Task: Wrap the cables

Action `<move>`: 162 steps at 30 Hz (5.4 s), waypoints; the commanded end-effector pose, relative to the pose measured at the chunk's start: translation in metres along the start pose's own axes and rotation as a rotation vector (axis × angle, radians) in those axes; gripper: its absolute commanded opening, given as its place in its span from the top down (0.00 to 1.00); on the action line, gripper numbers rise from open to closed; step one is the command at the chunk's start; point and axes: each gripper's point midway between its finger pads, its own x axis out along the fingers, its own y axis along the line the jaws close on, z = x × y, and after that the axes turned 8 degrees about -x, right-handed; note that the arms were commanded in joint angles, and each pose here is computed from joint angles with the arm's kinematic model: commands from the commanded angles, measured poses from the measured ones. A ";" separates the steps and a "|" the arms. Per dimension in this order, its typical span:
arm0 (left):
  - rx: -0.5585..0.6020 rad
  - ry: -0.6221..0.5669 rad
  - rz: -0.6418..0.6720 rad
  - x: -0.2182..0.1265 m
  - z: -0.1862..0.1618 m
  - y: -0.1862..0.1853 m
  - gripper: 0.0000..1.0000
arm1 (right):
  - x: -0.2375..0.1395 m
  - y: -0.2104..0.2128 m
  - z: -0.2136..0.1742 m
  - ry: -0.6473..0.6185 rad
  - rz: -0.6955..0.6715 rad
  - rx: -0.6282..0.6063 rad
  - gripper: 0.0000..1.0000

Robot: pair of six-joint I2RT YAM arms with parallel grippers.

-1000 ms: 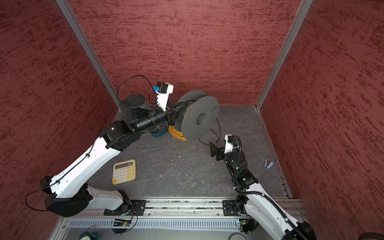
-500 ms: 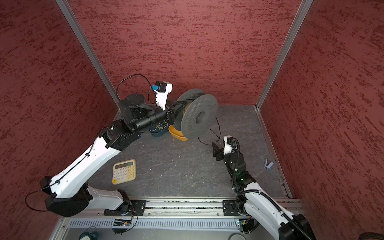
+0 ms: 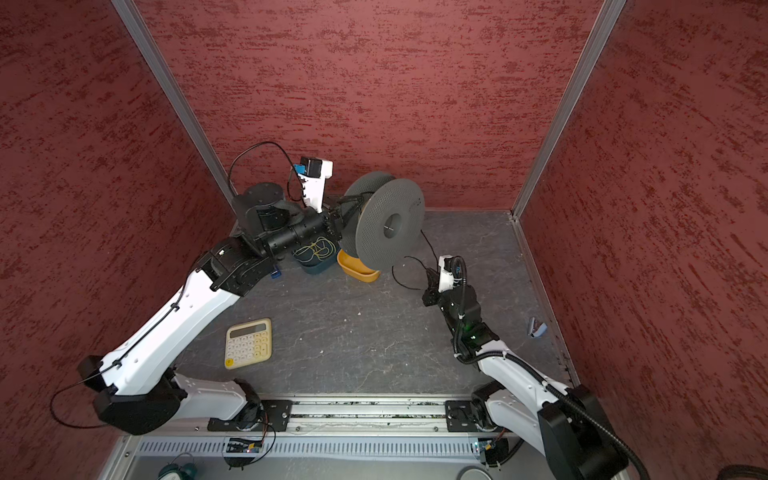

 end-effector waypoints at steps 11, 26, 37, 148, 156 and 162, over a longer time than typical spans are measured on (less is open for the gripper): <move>-0.108 -0.134 0.260 0.033 0.012 0.074 1.00 | 0.017 0.074 -0.034 0.178 0.076 -0.143 1.00; 0.080 0.053 0.613 0.078 -0.058 0.137 1.00 | -0.009 0.196 0.009 0.177 0.449 -0.165 1.00; 0.210 0.235 0.727 0.065 -0.101 0.145 1.00 | -0.016 0.133 0.071 0.193 0.078 -0.183 1.00; 0.050 -0.040 -0.081 -0.025 0.006 -0.048 1.00 | -0.020 0.008 0.060 -0.212 -0.014 -0.214 0.29; 0.047 -0.038 -0.078 -0.025 0.006 -0.047 1.00 | 0.003 0.015 0.069 -0.212 0.000 -0.255 0.36; 0.039 -0.035 -0.054 -0.022 0.005 -0.038 1.00 | 0.008 0.012 0.064 -0.201 -0.007 -0.211 0.90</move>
